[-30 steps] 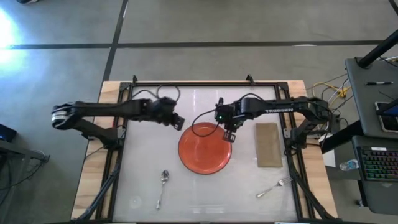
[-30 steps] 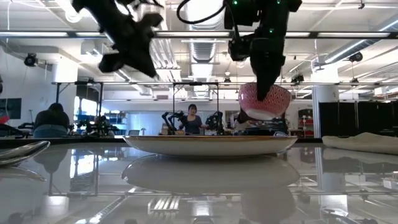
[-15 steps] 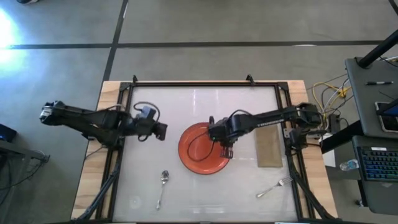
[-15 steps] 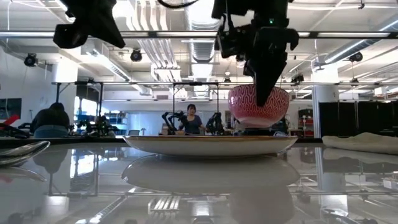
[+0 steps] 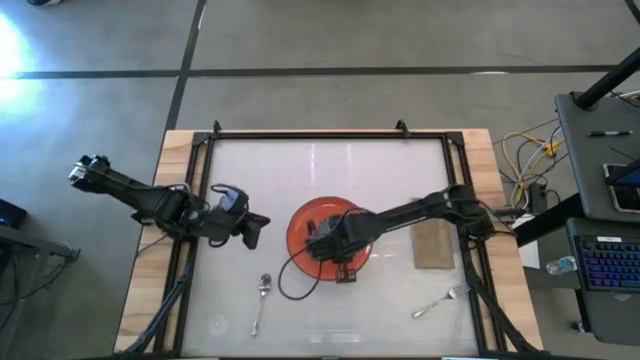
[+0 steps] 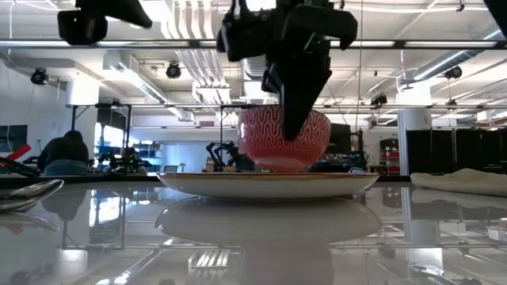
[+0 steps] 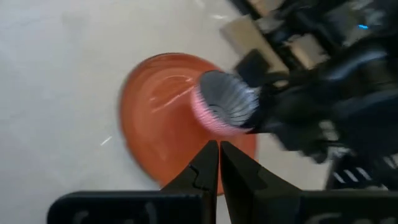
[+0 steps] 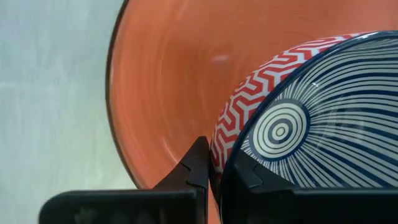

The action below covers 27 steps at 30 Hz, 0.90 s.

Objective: Set table place
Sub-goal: Put the blue bowl on the orange plate

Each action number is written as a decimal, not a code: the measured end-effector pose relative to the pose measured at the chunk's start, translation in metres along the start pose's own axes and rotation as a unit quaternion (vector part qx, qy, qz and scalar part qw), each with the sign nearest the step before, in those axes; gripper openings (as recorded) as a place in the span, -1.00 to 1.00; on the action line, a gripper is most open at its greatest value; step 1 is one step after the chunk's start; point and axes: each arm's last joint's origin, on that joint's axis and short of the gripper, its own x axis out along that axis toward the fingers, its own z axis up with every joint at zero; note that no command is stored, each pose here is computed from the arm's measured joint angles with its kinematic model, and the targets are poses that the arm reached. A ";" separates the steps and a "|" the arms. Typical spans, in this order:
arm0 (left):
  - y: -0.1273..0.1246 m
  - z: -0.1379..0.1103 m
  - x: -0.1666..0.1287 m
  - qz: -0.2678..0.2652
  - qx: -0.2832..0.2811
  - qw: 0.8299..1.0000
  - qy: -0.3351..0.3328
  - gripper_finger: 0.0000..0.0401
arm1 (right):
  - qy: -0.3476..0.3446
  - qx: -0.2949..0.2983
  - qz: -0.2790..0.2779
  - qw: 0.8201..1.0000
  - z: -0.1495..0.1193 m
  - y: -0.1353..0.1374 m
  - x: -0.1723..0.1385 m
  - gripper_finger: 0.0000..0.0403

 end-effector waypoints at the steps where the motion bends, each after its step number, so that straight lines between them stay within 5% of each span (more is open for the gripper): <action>1: -0.003 -0.002 -0.002 -0.008 0.003 1.000 -0.005 -0.99 | 0.014 -0.001 -0.001 1.000 0.003 0.000 0.003 -0.94; 11: -0.014 -0.015 -0.013 -0.040 0.018 0.999 -0.029 -0.99 | 0.021 -0.001 -0.003 1.000 0.027 0.003 0.003 -0.94; 27: -0.020 -0.020 -0.020 -0.056 0.018 0.997 -0.051 -0.99 | 0.027 0.004 -0.005 1.000 0.029 0.003 0.013 -0.93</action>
